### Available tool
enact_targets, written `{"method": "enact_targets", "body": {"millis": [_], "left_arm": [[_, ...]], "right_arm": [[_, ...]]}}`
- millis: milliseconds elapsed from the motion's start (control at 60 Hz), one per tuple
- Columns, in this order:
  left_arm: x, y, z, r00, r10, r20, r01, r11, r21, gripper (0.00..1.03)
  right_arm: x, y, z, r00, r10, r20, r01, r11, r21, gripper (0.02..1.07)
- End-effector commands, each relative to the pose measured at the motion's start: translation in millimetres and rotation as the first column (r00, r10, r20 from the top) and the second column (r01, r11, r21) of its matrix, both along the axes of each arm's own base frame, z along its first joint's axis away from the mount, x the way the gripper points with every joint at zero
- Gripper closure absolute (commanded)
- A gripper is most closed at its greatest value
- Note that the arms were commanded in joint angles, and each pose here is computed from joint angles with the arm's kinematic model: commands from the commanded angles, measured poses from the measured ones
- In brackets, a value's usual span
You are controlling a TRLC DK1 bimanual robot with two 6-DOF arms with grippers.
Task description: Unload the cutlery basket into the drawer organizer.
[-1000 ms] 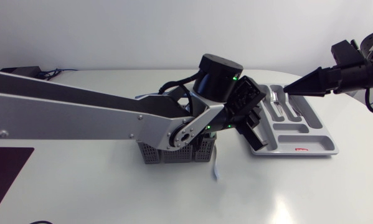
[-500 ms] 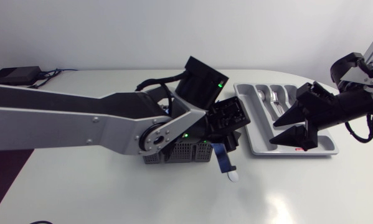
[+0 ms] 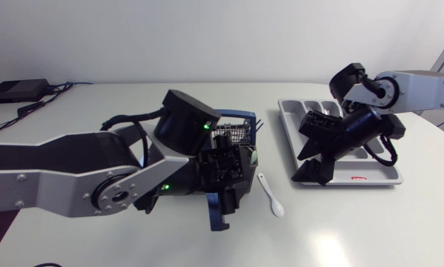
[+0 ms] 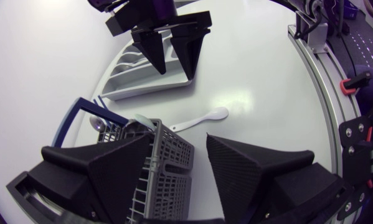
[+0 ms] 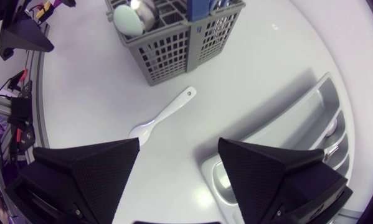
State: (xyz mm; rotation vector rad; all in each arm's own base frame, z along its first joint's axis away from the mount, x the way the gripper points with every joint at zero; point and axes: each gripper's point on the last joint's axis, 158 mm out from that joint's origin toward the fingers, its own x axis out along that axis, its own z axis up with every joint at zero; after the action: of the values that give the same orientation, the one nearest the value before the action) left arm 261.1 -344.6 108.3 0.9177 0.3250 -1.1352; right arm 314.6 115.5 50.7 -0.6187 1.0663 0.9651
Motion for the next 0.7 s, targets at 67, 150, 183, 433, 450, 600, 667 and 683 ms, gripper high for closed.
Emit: {"method": "enact_targets", "body": {"millis": [67,150,183,433,450,600,667,683], "left_arm": [[-12,21,-19,1.000,-0.016,-0.005,0.017,0.999,0.051,0.26],[-14,29,-24,1.000,-0.010,-0.012,0.011,0.998,0.059,0.26],[-16,31,-27,1.000,-0.015,-0.016,0.016,0.998,0.065,0.26],[-24,47,-41,0.999,-0.017,-0.030,0.020,0.995,0.098,0.26],[-24,48,-42,0.999,-0.016,-0.031,0.019,0.995,0.100,0.26],[-26,54,-52,0.999,-0.016,-0.043,0.021,0.992,0.124,0.26],[-24,56,-56,0.999,-0.009,-0.050,0.016,0.991,0.130,0.26],[-23,57,-56,0.999,-0.006,-0.050,0.013,0.991,0.130,0.26]], "right_arm": [[-9,13,-35,0.997,-0.007,-0.074,0.003,0.998,-0.056,0.16],[-1,10,-50,0.999,-0.018,-0.028,0.015,0.993,-0.115,0.16],[2,8,-57,1.000,-0.015,0.002,0.016,0.989,-0.144,0.17],[14,-15,-94,0.992,0.021,0.121,0.018,0.950,-0.312,0.22],[12,-15,-95,0.993,0.024,0.115,0.013,0.949,-0.314,0.22],[-24,4,-97,0.995,0.096,0.041,-0.079,0.952,-0.296,0.22],[-39,21,-94,0.992,0.129,0.006,-0.124,0.961,-0.246,0.22],[-42,25,-93,0.991,0.137,0.001,-0.133,0.963,-0.234,0.22]]}}
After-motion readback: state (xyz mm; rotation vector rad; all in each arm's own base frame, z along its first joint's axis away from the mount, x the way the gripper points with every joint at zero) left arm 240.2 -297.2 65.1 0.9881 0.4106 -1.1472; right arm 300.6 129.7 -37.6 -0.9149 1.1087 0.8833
